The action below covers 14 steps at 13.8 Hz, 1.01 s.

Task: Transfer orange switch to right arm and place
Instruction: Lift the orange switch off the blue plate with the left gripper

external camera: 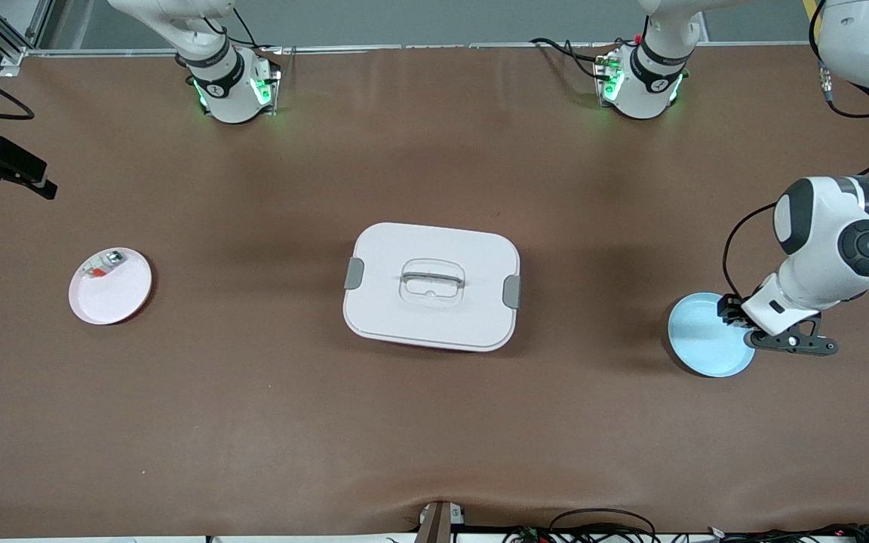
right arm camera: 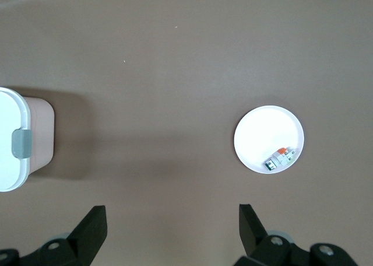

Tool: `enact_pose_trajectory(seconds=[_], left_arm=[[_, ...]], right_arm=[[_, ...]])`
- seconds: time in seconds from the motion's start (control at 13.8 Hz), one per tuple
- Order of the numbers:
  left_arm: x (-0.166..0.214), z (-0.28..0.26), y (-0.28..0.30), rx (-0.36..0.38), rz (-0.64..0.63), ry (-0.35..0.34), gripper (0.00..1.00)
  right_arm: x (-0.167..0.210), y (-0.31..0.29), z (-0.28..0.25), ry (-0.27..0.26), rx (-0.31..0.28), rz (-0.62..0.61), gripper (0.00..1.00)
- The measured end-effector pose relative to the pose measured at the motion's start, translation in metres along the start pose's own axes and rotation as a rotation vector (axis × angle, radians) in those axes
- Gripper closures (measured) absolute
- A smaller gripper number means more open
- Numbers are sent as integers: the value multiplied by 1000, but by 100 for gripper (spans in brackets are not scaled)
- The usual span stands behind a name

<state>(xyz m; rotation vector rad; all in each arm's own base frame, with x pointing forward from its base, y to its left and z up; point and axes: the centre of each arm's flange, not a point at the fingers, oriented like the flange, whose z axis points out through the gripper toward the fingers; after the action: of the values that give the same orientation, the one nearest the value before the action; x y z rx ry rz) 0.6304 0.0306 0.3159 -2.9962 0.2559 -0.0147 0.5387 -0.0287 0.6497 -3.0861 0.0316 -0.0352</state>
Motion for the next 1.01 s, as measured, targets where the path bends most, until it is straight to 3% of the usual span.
enact_pose_trajectory(seconds=[0.65,1.01], left_arm=[[-27,-127,34,-58,-6,-141,28],[-49,-216,54,-192,-31,-180,28]], right_arm=[[2,-9,-1,19,17,-11,0],[3,-7,-2,23,55,2,0]])
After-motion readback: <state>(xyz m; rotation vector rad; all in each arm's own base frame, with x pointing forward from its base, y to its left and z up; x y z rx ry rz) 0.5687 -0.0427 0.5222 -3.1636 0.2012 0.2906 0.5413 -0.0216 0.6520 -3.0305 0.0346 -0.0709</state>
